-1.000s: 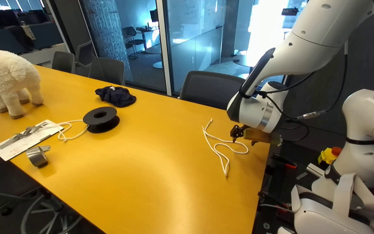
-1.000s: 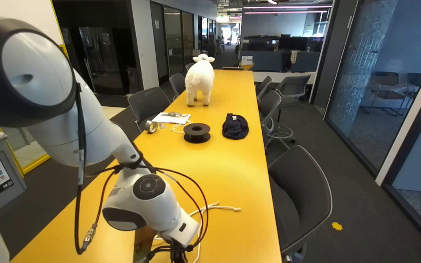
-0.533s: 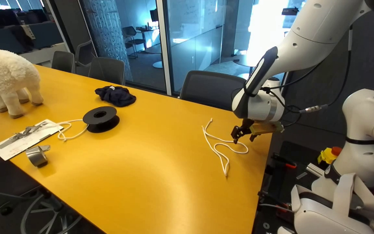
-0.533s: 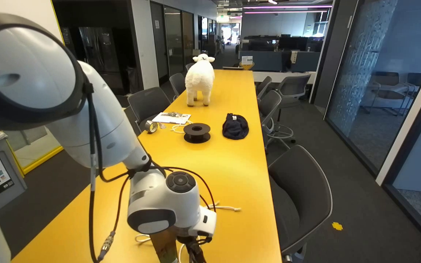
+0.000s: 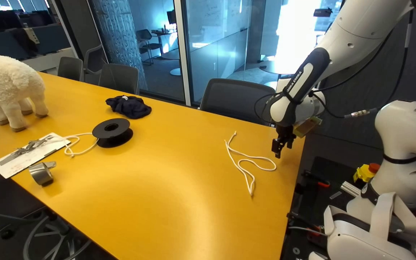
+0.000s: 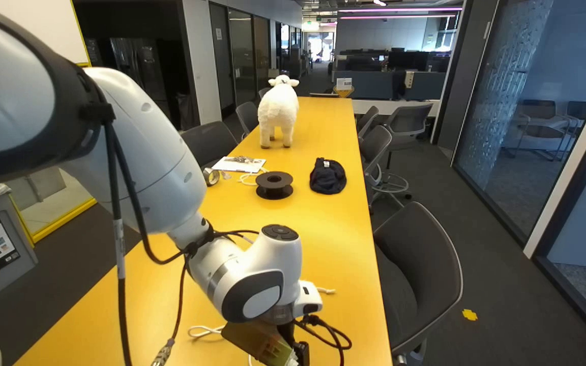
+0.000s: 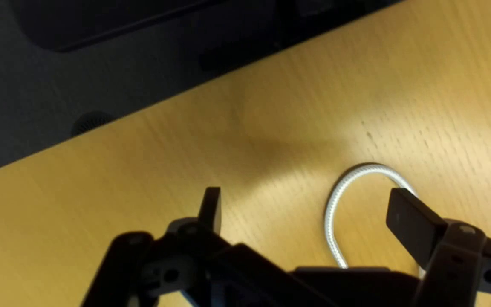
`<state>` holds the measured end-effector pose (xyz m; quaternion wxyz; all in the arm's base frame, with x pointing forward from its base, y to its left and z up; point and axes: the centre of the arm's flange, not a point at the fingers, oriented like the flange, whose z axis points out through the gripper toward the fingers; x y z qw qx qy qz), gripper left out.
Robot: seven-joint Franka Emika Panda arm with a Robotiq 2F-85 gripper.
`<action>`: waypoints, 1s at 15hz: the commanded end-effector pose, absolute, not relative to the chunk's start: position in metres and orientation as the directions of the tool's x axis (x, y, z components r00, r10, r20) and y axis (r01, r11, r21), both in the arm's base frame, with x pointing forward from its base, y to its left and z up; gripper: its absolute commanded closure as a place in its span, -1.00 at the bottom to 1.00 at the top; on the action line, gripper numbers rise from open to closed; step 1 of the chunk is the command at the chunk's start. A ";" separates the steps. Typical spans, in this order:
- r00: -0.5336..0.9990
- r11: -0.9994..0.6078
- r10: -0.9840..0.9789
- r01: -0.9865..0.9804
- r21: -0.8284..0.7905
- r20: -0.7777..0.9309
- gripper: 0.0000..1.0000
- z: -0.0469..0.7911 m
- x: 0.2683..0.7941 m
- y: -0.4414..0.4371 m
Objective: Move the rope to the right
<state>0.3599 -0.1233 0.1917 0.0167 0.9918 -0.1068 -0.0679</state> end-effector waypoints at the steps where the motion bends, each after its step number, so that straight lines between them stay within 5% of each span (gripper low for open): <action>1: 0.975 -0.991 -0.102 -0.083 0.100 -0.198 -1.00 0.271 0.352 -0.117; 15: 0.977 -0.990 0.049 0.075 0.118 -0.205 -1.00 0.383 0.383 -0.070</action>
